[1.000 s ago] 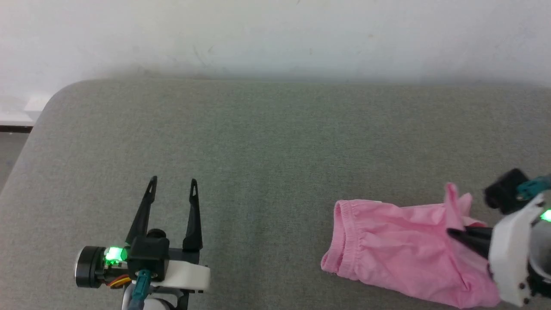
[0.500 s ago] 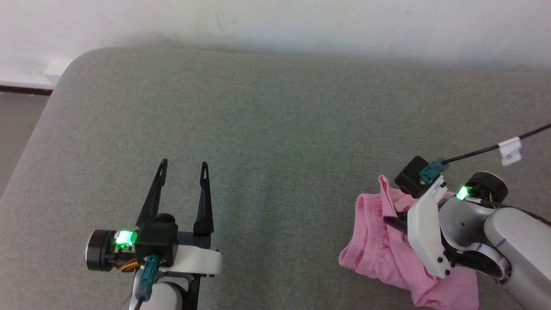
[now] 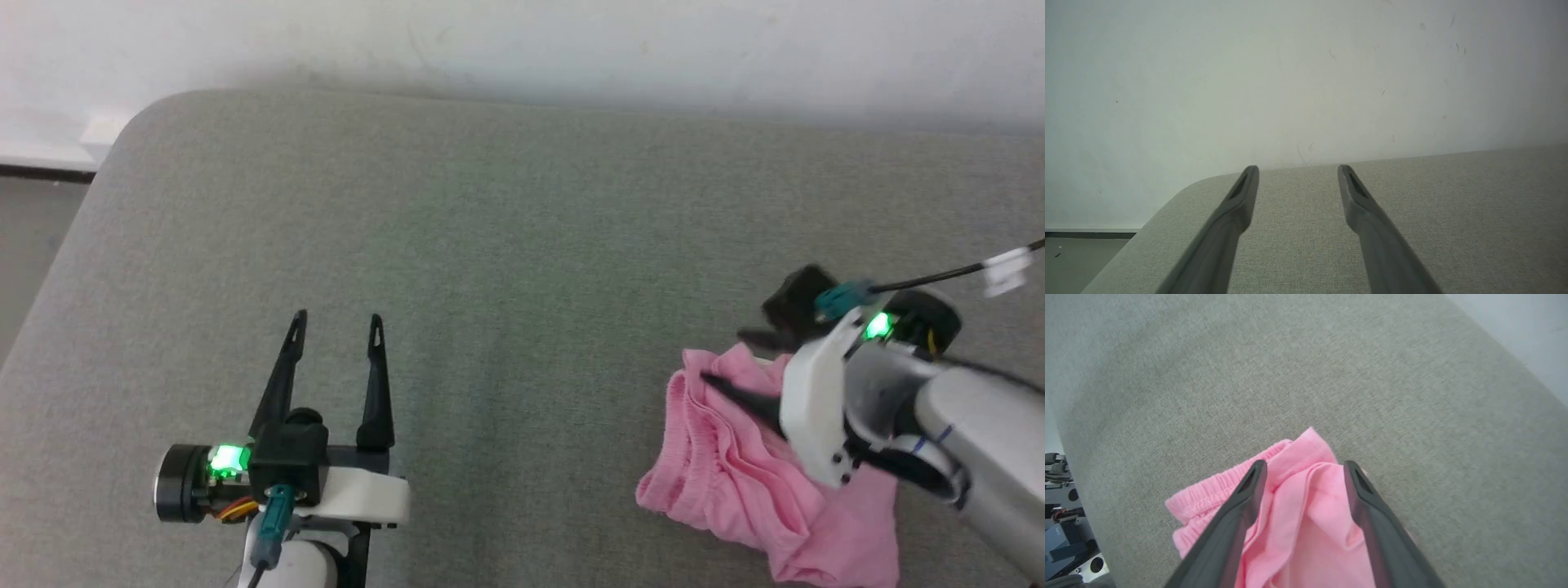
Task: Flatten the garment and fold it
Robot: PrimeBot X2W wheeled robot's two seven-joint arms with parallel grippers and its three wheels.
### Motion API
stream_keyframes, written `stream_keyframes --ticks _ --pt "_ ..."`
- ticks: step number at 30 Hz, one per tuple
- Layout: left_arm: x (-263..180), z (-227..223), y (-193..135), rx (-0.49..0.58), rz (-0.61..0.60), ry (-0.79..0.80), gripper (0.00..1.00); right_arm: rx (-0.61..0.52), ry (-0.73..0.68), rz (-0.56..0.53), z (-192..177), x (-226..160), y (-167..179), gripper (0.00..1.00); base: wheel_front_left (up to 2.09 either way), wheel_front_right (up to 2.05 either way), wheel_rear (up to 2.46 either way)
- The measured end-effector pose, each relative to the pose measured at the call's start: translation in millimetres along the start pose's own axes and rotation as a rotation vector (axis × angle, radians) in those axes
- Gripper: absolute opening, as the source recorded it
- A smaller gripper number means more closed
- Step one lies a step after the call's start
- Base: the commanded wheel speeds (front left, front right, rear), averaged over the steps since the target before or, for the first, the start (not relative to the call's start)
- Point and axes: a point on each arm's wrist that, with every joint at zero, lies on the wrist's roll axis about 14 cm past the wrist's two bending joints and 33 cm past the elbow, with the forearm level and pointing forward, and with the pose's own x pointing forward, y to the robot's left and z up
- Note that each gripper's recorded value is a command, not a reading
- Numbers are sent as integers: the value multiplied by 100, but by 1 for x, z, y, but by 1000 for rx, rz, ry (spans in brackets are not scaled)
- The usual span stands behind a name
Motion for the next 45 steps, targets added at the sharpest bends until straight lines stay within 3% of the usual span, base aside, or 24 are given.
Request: stream_keyframes --ticks 6,10,18,25,31,35,39,42,45 --pt "1 6 -7 -6 -28 -23 100 -87 -350 -185 75 -63 -46 100 0 0 0" --pt "4 13 -17 -17 -55 -46 100 -146 -605 -383 115 -122 -84 100 0 0 0" --pt "9 26 -27 -33 -85 -87 100 -123 -857 -701 91 -183 -104 100 0 0 0" --pt "11 31 -27 -42 -90 -101 100 26 -893 -845 43 -191 -87 100 0 0 0" --pt "11 33 -20 -50 -65 -106 100 158 -901 -900 15 -191 -66 100 0 0 0" --pt "8 28 -18 -52 -60 -91 100 118 -937 -934 24 -208 -68 100 0 0 0" --pt "9 28 -19 -56 -64 -92 100 -7 -970 -942 53 -229 -84 100 0 0 0" --pt "9 28 -19 -62 -58 -89 100 -37 -823 -863 63 -212 -95 100 0 0 0" --pt "8 26 -19 -68 -60 -84 100 29 -576 -729 47 -175 -100 100 0 0 0"
